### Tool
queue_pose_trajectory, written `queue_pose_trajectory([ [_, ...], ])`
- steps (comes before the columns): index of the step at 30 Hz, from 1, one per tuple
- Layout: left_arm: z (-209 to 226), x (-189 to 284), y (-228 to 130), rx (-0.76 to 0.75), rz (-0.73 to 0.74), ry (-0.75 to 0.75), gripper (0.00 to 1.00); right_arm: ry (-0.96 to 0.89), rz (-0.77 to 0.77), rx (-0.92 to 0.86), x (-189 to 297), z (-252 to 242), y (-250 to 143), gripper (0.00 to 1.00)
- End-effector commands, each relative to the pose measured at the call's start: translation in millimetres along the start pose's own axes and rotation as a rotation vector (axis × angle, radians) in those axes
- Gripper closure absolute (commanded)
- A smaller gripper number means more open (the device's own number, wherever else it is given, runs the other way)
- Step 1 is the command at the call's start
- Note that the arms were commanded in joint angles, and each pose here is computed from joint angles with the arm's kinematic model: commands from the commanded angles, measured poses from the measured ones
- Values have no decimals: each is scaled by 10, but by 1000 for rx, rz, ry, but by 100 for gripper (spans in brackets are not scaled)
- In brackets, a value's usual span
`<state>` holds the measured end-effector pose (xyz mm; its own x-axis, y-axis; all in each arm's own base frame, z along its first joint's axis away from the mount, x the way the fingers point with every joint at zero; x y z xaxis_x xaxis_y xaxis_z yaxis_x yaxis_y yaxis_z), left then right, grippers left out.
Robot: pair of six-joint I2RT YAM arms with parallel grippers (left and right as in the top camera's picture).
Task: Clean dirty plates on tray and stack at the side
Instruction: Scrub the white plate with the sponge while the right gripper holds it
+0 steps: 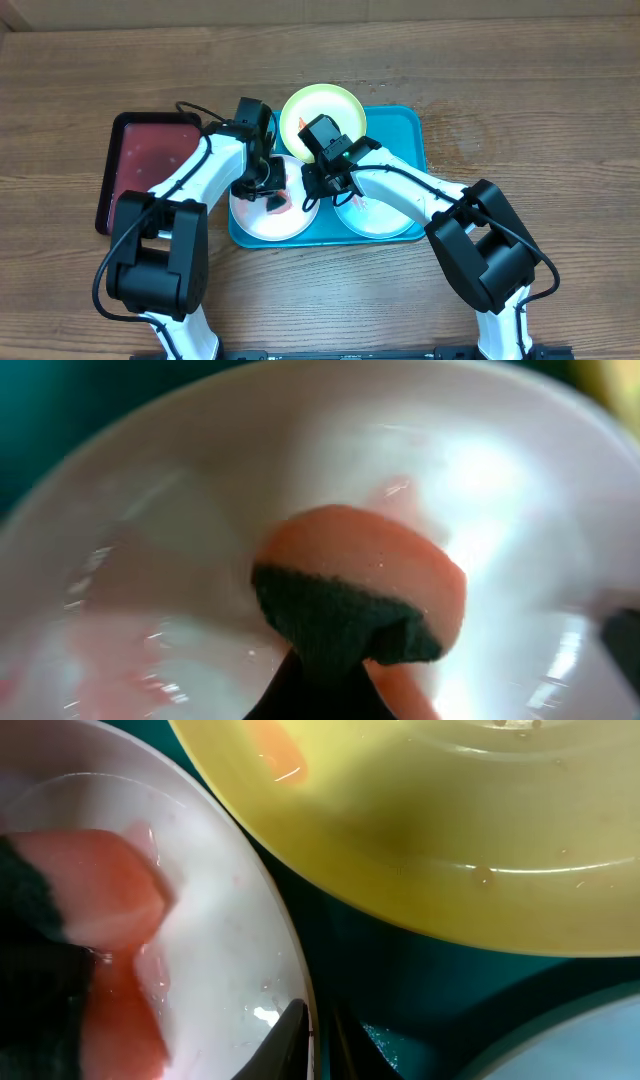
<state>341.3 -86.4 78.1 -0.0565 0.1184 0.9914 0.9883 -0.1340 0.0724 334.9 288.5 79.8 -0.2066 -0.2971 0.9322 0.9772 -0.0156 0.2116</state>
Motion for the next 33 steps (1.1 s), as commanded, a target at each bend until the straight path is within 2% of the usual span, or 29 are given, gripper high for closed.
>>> queue_pose_trajectory([
  [1,392,-6,-136,-18,54,369,96,-6,2,-5,-36,-20,-10,90],
  [5,544,86,-155,-29,68,535,96,-6,2,-5,-36,-19,-10,90],
  [10,480,251,-23,-23,42,495,96,-6,2,-5,-36,-20,-10,90],
  [13,299,330,106,-17,4,334,96,-6,2,-5,-36,-19,-10,90],
  [18,-167,314,304,-33,-88,-120,96,-6,2,-5,-36,-19,-10,90],
  [21,-263,309,357,-44,-114,-215,96,-6,3,-5,-36,-20,-11,90],
  [27,-217,60,301,-28,-34,-186,96,-3,-1,-4,-36,-15,-5,90],
  [30,-117,-119,240,-16,29,-105,96,-4,-1,-4,-36,-15,-5,90],
  [33,65,-191,157,-9,84,56,96,-4,-1,-4,-36,-15,-5,90],
])
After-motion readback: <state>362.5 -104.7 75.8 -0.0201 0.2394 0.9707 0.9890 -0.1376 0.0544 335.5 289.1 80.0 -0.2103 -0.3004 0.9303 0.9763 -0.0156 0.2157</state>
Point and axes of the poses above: each gripper's point midway between its finger pads, its own x axis back along the fingers, its own z axis along the line the jaws close on, y = z × x, the point moved 7 cm from there along x, back along the fingers, and after that the axes turned 13 degrees about -x, right-handed, at the moved point
